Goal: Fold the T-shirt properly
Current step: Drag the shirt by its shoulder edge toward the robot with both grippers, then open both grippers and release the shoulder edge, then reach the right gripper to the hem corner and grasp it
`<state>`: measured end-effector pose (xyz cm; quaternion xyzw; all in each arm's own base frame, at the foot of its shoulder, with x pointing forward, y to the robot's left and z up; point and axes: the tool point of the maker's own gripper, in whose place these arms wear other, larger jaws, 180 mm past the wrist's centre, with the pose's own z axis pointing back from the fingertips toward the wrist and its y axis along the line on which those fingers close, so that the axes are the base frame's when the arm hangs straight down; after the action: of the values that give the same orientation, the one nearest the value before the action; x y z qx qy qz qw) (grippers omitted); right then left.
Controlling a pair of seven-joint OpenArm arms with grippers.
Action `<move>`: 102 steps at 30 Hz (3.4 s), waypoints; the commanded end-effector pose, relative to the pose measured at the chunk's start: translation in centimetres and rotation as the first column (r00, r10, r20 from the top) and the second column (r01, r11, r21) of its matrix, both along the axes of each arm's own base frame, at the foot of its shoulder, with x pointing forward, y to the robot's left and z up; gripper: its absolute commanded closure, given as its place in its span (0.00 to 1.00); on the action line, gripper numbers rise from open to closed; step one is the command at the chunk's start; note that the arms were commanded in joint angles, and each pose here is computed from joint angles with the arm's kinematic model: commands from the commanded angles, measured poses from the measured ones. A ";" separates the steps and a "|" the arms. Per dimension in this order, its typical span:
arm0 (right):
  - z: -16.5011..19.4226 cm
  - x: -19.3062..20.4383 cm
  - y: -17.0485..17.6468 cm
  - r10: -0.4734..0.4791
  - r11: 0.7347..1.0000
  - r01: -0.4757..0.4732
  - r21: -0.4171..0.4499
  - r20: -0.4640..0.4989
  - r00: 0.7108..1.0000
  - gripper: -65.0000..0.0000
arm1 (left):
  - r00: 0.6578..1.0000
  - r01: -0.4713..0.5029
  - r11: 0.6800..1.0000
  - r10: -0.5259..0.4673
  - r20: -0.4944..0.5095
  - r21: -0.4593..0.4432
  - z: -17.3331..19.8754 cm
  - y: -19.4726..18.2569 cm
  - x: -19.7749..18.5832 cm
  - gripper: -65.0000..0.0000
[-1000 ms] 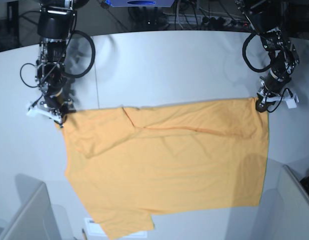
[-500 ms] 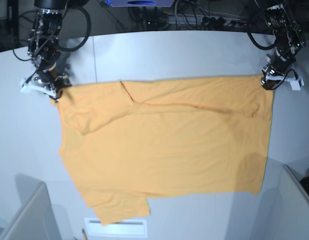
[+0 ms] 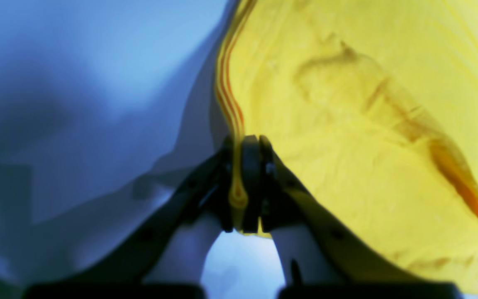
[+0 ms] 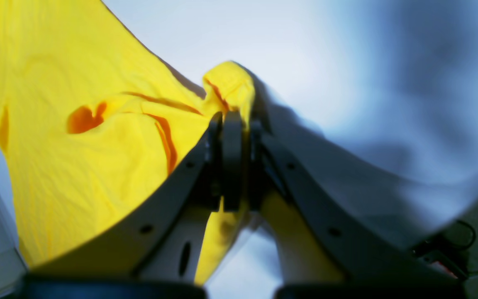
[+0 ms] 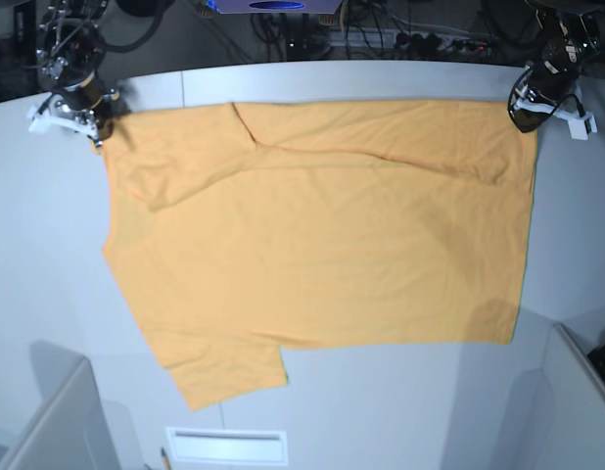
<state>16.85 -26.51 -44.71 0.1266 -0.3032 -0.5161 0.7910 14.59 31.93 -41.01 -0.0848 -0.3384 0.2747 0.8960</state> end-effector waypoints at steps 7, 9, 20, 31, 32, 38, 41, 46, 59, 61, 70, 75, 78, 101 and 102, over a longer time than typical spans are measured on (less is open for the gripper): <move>0.2 -2.7 0.0 0.010 1.000 -0.010 -0.014 -0.061 0.998 1.00 | 1.000 0.016 1.000 -0.015 -0.027 0.025 0.6 0.2 -2.1 1.00; 0.1 -3.1 0.0 0.010 1.000 -0.011 -0.013 -0.069 0.998 1.00 | 0.999 0.017 1.000 -0.016 -0.039 0.026 0.4 0.2 -2.6 1.00; -0.3 -4.4 0.1 0.013 1.000 -0.015 -0.012 -0.100 0.995 1.00 | 0.998 0.020 0.999 -0.018 -0.067 0.028 0.2 0.3 -3.7 1.00; 0.2 -4.5 0.0 0.017 1.000 -0.019 -0.020 -0.095 0.995 0.75 | 0.997 -0.065 0.994 0.068 -0.038 0.090 1.9 3.7 -4.4 0.82; 0.5 -4.4 0.1 0.019 1.000 -0.021 -0.023 -0.087 0.996 0.64 | 0.996 -0.083 0.992 0.087 -0.031 0.098 2.1 4.2 -4.5 0.66; 3.2 -3.3 -1.4 -0.018 0.997 0.015 -0.076 -0.036 0.999 0.45 | 0.994 -0.106 0.985 0.106 0.014 0.132 3.7 5.5 -3.7 0.20; 4.9 -2.0 -2.8 -0.043 0.993 0.044 -0.109 0.012 0.999 0.45 | 0.998 -0.061 0.989 0.058 0.020 0.137 4.9 4.6 -2.6 0.19; 7.7 3.7 -4.0 0.014 0.990 0.003 -0.139 0.123 0.992 0.44 | 0.990 -0.085 0.981 0.063 0.130 0.177 8.7 5.6 0.6 0.19; 9.7 20.5 -2.0 0.146 0.989 -0.151 0.004 0.238 0.960 0.44 | 0.967 0.016 0.979 -0.067 0.245 0.204 13.7 4.3 11.4 0.19; 10.0 22.7 -1.7 0.193 0.980 -0.198 -0.007 0.250 0.949 0.44 | 0.975 0.037 0.966 -0.091 0.203 0.254 13.2 4.0 12.0 0.19; 7.0 30.4 -0.7 0.403 0.911 -0.381 -0.160 0.149 0.903 0.43 | 0.989 0.053 0.949 -0.094 0.117 0.311 11.6 4.4 12.3 0.19; 5.9 32.7 0.6 0.491 0.866 -0.460 -0.198 0.159 0.856 0.43 | 0.992 0.048 0.955 -0.079 0.095 0.292 10.5 4.7 11.9 0.19; 6.6 33.8 2.0 0.554 0.827 -0.514 -0.227 0.175 0.814 0.42 | 0.994 0.046 0.958 -0.072 0.082 0.284 10.0 4.9 11.6 0.19; 3.4 33.0 8.1 0.723 0.664 -0.689 -0.290 0.017 0.690 0.32 | 0.992 0.040 0.959 -0.071 0.100 0.282 10.5 4.9 12.4 0.19; 3.2 32.8 8.3 0.740 0.641 -0.708 -0.297 -0.007 0.673 0.33 | 0.992 0.040 0.959 -0.071 0.100 0.282 10.5 4.9 12.4 0.19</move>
<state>49.06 -18.59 -42.38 0.1496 -0.3454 -0.1068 0.9203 26.37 36.27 -31.89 0.0093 -0.3996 0.1999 0.8946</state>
